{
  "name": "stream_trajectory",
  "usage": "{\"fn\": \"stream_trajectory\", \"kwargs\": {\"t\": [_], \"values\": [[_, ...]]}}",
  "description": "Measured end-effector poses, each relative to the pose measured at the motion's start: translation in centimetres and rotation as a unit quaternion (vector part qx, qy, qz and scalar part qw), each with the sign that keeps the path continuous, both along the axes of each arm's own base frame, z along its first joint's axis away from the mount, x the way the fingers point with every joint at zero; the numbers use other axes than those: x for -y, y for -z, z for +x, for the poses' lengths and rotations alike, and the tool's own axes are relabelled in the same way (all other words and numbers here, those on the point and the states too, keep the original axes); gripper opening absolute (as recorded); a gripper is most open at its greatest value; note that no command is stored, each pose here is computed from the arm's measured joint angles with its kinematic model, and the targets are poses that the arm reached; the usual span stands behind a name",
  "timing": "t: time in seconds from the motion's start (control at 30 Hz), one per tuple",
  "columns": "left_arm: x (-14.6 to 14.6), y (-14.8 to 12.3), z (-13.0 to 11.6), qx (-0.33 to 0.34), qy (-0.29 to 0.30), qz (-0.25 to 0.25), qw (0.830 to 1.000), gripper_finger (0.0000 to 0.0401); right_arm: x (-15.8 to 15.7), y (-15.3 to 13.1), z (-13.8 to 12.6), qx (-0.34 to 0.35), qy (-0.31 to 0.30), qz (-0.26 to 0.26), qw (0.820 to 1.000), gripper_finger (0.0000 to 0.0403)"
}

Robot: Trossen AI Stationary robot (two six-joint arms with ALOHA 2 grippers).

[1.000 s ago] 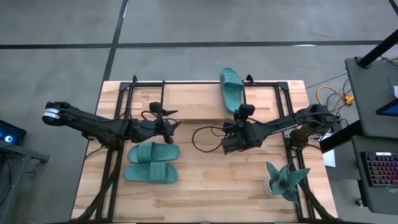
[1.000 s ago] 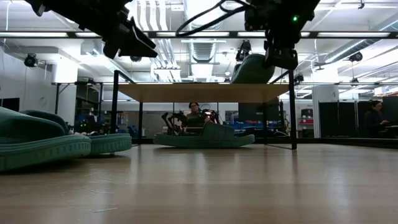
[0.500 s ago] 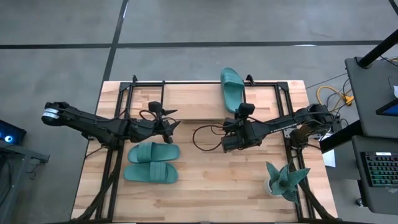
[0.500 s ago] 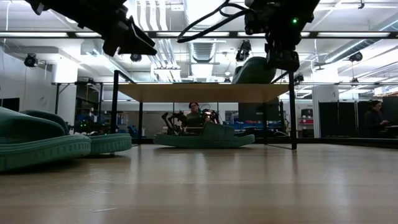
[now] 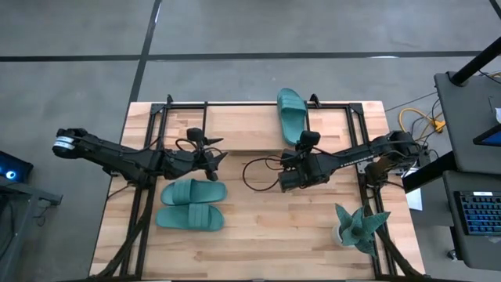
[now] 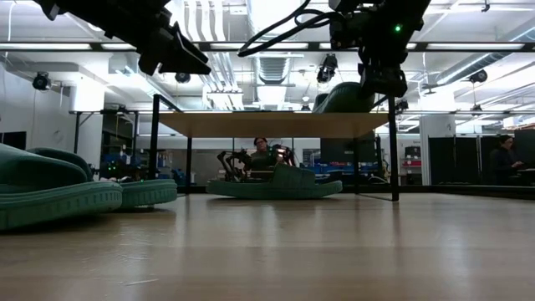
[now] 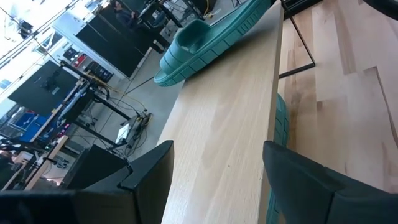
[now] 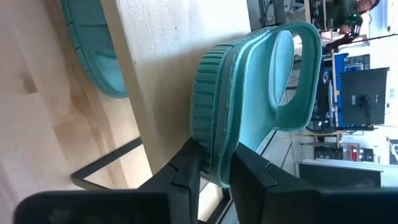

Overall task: Pick and place slides into the shelf
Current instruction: Put the green slides on the shelf

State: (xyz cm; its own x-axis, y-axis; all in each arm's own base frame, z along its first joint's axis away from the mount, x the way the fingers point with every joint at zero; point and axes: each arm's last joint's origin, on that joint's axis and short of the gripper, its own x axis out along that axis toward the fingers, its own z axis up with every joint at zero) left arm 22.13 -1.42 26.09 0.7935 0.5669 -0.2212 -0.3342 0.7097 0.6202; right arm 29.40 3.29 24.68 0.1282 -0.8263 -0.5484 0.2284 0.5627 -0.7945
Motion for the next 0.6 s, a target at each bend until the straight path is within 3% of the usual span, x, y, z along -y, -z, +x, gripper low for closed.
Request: {"fn": "stream_trajectory", "kwargs": {"t": [0.3,0.6], "values": [[0.00,0.02,0.00,0.000,0.000,0.000,1.000,0.0231,0.00,0.00,0.00,0.002,0.001,0.001,1.000,0.0126],[0.00,0.03,-0.01,0.000,0.000,0.000,1.000,0.0231,-0.17,0.15,-0.08,-0.006,0.003,0.046,0.999,0.0169]]}}
